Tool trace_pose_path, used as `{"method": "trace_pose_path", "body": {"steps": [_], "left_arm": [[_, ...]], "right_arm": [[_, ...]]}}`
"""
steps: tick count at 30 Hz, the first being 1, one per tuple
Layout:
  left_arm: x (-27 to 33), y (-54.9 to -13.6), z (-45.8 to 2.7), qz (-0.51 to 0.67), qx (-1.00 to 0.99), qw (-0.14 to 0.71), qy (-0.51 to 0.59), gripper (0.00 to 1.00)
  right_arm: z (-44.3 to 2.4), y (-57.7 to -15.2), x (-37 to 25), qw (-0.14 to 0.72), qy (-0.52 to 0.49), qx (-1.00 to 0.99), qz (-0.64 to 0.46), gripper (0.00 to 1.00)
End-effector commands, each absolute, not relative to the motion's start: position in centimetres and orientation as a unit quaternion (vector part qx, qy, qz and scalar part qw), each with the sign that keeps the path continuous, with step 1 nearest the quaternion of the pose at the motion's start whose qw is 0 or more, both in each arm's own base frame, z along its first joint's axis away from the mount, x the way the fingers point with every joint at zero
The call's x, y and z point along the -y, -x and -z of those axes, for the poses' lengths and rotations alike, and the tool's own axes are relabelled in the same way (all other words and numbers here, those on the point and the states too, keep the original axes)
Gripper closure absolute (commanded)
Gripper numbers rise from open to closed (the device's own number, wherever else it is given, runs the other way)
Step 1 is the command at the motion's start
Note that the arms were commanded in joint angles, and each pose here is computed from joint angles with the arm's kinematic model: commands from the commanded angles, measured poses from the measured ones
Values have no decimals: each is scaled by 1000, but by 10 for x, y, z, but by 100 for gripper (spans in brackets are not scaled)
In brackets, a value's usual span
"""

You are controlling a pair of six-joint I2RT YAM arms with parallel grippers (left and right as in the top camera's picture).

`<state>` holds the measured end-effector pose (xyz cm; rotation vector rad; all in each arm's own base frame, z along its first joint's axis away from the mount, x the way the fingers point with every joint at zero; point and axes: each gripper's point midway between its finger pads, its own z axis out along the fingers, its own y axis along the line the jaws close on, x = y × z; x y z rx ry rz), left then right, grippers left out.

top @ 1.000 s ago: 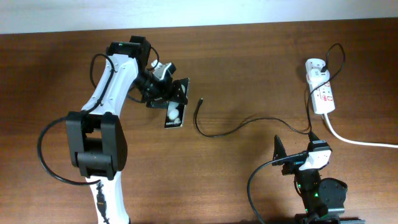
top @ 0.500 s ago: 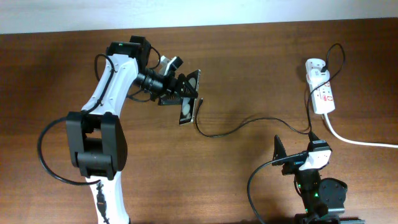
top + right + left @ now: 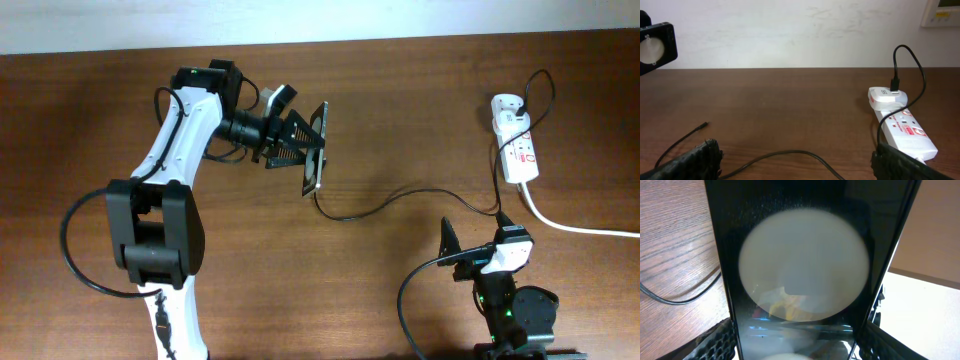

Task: Plug charger to phone and switch on socket
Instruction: 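Lift the phone with the left gripper and tilt it upright toward center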

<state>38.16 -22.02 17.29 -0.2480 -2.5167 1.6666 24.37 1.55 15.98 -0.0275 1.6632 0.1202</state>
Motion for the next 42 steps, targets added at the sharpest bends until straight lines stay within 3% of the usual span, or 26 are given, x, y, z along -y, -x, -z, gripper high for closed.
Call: {"method": "trace_pose_path", "body": {"steps": [1,5,11,19,25,29,42], "left_arm": [[226,-385,-192,-583,806,43,90,58],[228,-381,-203,-609,788,60,71,64],[228,-367,-213,-611,777,150,-23,64],[228,-366,-213,-610,777,155,-27,71],[225,-364,-206,-592,790,156,-24,82],[226,-363,-208,-592,785,176,-50,80],[226,-363,-208,-544,759,291,-206,89]], "right_arm": [[-158,-244,-15,672,10,-739,-54,1],[-158,-244,-15,672,10,-739,-54,1],[-158,-244,-15,672,10,-739,-54,1],[-158,-244,-15,672,10,-739,-54,1],[-158,-244,-15,672,10,-739,-54,1],[-158,-244,-15,672,10,-739,-54,1],[-158,-244,-15,672,10,-739,-54,1]]}}
